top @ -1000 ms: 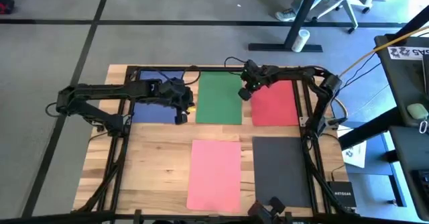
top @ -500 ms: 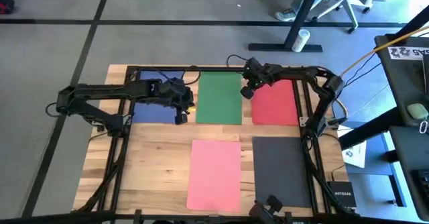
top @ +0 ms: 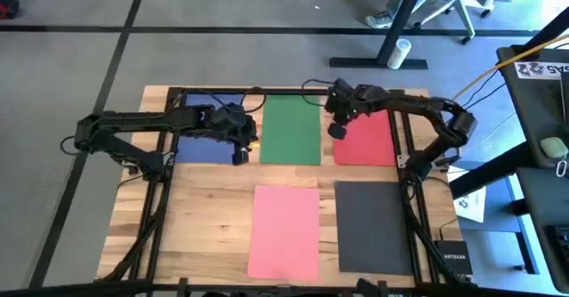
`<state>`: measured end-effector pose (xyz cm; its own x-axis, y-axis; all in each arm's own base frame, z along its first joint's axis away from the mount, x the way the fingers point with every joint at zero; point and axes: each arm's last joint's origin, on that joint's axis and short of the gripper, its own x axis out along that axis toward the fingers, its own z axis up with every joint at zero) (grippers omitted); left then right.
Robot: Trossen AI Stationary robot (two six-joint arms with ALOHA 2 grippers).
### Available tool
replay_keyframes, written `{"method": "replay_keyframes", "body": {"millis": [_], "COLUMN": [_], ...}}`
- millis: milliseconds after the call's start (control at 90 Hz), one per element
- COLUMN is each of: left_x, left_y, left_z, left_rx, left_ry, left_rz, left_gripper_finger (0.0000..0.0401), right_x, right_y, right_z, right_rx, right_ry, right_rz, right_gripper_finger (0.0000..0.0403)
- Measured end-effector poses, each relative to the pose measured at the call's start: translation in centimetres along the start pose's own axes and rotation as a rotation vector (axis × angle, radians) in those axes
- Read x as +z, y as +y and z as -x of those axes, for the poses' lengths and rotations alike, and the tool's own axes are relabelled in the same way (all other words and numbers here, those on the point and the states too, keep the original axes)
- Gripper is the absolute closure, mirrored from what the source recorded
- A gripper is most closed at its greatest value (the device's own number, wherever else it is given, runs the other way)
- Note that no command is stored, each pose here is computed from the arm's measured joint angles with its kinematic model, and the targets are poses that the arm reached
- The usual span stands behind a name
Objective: Organize paper
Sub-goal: Stack the red paper on top of the other red paper
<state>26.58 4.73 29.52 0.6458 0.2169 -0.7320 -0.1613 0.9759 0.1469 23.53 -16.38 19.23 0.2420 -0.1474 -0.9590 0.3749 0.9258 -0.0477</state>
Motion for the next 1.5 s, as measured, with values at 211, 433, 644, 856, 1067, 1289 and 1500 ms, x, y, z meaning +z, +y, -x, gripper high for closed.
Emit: {"method": "replay_keyframes", "body": {"millis": [211,433,644,856,1067,1289,1500], "left_x": [0.1,0.1,0.1,0.1,0.1,0.1,0.1], "left_y": [-0.9,-1.7,-1.8,-1.8,-1.8,-1.8,-1.8], "left_z": [0.1,0.2,0.2,0.2,0.2,0.2,0.2], "left_rx": [-0.023,-0.042,-0.045,-0.045,-0.045,-0.046,-0.045], "left_ry": [-0.005,-0.008,-0.009,-0.009,-0.007,-0.002,-0.002], "left_rz": [-0.025,-0.047,-0.04,-0.038,-0.034,-0.032,-0.032], "left_gripper_finger": [0.0401,0.0401,0.0401,0.0401,0.0401,0.0401,0.0401], "right_x": [-2.1,-4.2,-5.7,-7.1,-7.4,-7.4,-7.4], "right_y": [4.1,7.4,9.0,9.7,9.5,9.2,8.9], "right_z": [-0.7,-1.9,-2.6,-3.4,-3.7,-3.2,-2.6], "right_rx": [0.181,0.216,0.23,0.233,0.193,0.147,0.069], "right_ry": [0.181,0.281,0.337,0.372,0.369,0.344,0.314], "right_rz": [0.135,0.215,0.23,0.223,0.205,0.202,0.21], "right_gripper_finger": [0.0403,0.0403,0.0403,0.0403,0.0403,0.0403,0.0403]}}
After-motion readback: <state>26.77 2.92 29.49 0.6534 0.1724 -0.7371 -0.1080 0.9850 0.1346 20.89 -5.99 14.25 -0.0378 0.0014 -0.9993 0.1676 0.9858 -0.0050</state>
